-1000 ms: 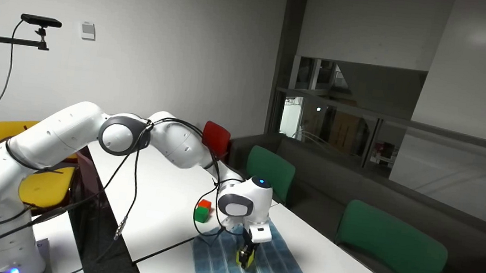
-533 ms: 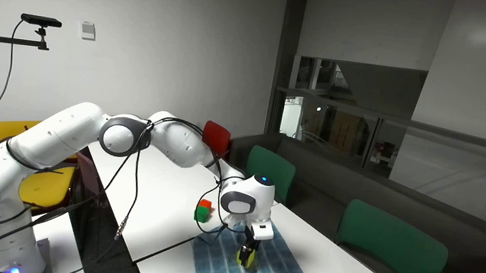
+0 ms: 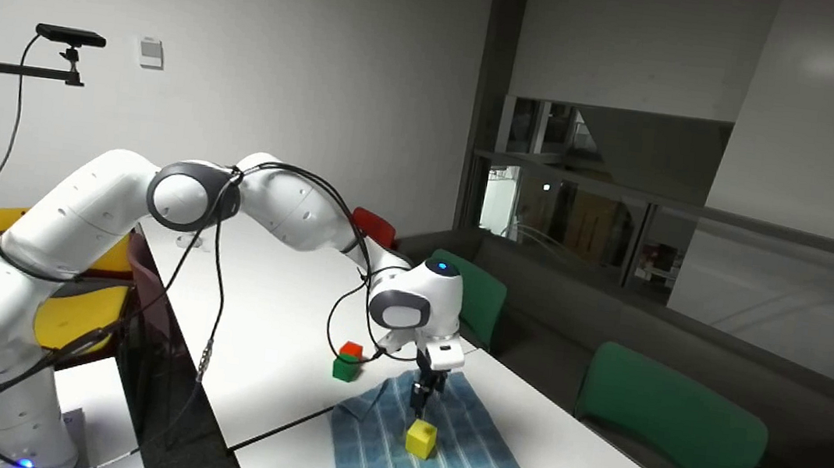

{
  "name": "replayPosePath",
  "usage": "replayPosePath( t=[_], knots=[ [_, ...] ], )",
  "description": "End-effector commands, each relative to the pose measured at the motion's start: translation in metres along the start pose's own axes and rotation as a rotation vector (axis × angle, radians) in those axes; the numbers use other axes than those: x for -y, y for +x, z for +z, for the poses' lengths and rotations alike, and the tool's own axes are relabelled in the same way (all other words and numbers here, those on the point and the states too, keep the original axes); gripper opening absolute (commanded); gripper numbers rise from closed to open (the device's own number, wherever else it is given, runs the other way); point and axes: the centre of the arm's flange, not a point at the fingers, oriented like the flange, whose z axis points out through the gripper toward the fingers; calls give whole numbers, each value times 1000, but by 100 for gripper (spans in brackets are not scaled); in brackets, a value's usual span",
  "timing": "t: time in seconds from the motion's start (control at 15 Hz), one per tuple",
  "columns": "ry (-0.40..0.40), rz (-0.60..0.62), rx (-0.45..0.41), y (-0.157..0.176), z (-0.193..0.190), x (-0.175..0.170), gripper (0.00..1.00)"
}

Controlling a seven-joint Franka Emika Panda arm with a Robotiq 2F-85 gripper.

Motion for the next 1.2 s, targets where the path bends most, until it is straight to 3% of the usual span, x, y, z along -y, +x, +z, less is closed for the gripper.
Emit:
replayPosePath(
  t=[0.0,0.4,0.6,0.67,0.73,0.8,1.13],
  knots=[
    [-15,-51,16,-70,-50,-18,100],
    [-130,-370,128,-158,-49,-24,100],
    [-179,-539,141,-182,-42,-36,100],
    [-186,-555,129,-184,-38,-39,100],
    [-161,-477,114,-181,-36,-44,100],
    [-177,-491,137,-175,-23,-21,100],
    [-183,-491,141,-176,-17,-22,100]
  ],
)
